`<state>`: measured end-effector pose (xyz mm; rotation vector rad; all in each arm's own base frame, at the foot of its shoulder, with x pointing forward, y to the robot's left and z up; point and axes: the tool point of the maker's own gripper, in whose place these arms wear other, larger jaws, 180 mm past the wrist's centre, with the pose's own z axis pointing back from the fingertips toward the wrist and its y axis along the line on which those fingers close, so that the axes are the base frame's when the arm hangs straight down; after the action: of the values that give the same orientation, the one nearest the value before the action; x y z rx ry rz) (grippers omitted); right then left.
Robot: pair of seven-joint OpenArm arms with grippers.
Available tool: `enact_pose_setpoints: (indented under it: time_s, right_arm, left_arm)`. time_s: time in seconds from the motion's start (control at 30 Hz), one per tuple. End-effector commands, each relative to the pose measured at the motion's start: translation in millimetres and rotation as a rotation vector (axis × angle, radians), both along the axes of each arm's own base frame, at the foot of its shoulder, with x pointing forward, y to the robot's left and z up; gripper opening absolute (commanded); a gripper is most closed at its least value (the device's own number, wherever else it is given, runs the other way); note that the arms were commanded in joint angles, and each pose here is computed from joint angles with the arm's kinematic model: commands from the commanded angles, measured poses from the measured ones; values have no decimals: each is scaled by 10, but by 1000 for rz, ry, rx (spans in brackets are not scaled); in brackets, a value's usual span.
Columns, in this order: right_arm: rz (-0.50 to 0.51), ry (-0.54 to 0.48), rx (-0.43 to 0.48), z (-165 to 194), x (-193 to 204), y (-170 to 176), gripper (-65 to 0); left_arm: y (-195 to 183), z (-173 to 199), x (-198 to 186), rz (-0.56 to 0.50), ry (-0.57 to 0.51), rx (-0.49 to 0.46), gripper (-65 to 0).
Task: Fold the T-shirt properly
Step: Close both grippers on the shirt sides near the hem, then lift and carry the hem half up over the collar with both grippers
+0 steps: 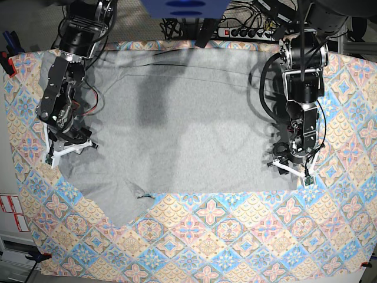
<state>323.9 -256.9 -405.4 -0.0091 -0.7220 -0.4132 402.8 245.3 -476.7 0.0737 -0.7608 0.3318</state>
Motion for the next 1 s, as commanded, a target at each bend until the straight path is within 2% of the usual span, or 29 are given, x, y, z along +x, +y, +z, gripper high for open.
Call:
enact_pose_setpoints:
  time_s: [0.0,0.07,0.13,0.4,0.67,0.87,0.97]
  right_arm:
    - [-1,-53,-20,157,108,-55,-413]
    - [-1,-53,-20,157,108,-55,-413]
    - [-1,-53,-20,157,108,-55,-413]
    - [-1,-57,-20,173,126,-55,-413]
    - [-2,-44,-11,121,132,-49,-413]
    - [-8,-56,18,159,399,-50,-412]
    - [-21,-37,4,159,507,-235,-409]
  left_arm:
    - [-151,7,43,-19,9,-47,-286]
    - [-205,2,50,-23,7,-56,-289]
    - [-211,59,92,-25,-11,-54,-325]
    - [-169,147,141,-25,-33,-44,-650]
    - [-45,167,45,-23,-46,-13,-650]
    - [-39,394,-104,-49,-129,28,-650]
    - [-51,454,-222,-61,-151,43,-650]
